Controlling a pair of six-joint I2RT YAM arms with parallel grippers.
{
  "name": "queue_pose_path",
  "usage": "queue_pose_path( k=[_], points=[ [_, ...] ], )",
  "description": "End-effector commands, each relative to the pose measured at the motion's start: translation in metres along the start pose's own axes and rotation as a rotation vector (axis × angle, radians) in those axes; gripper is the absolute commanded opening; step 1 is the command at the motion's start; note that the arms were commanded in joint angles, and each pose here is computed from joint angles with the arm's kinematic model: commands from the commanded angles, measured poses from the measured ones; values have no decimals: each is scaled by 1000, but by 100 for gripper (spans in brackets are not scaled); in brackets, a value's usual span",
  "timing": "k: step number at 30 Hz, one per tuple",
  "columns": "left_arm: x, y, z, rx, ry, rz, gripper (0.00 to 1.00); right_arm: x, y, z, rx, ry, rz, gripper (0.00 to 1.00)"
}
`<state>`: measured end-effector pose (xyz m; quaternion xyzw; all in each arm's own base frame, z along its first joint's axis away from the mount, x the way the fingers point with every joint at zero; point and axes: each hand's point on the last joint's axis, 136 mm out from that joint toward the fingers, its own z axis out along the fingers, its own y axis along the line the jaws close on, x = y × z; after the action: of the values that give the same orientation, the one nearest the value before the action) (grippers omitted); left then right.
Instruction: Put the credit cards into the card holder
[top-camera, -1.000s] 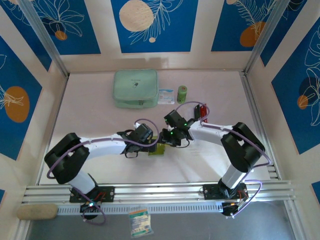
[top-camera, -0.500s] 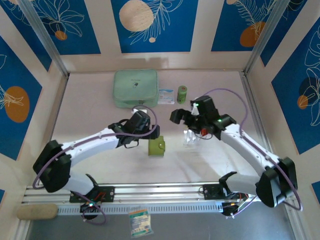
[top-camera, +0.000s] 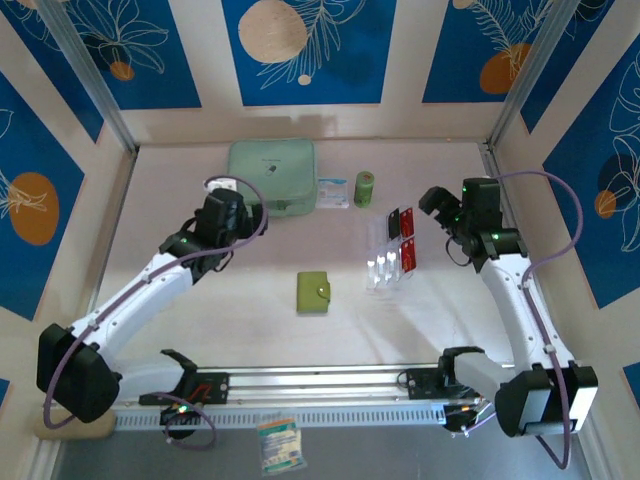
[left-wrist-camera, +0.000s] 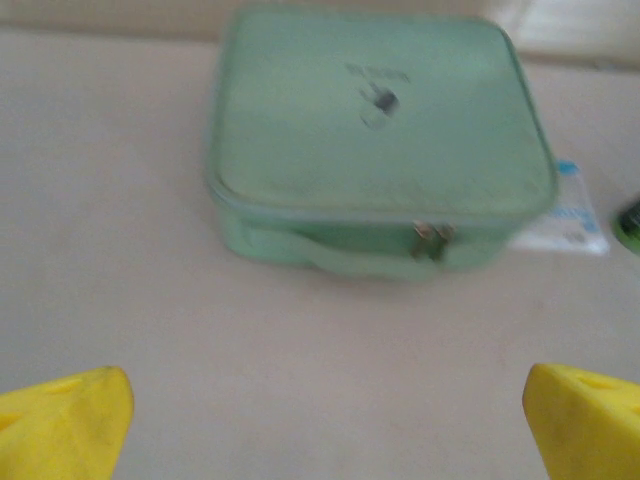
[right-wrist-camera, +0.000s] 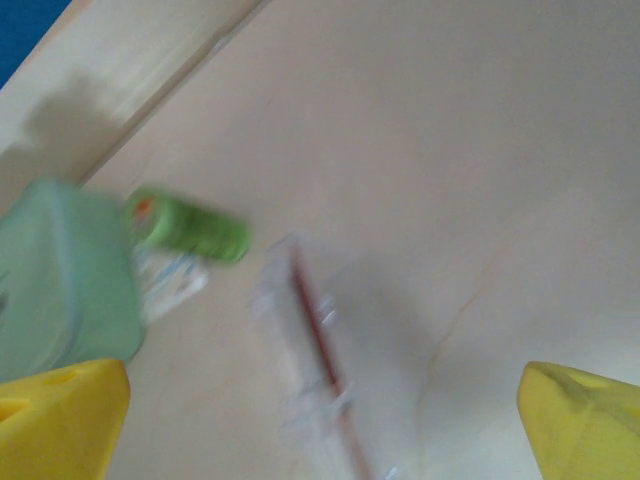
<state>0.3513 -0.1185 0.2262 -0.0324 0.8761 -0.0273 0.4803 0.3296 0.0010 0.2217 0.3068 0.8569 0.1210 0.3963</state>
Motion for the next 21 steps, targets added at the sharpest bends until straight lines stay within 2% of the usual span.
queue_pose_path(
  k=[1,5,10,14,21],
  points=[
    [-21,40,10,-153,-114,100,100,-31,-37,17,170,-178,-15,99],
    [-12,72,36,-243,-105,167,100,-42,-64,46,287,-242,-137,99],
    [7,96,54,-295,-129,239,100,-33,-81,74,312,-242,-240,99],
    [26,106,63,-284,-181,240,100,-24,-79,89,255,-252,-298,99],
    [51,115,72,-275,-185,237,100,-1,-61,105,124,-259,-349,99]
  ],
)
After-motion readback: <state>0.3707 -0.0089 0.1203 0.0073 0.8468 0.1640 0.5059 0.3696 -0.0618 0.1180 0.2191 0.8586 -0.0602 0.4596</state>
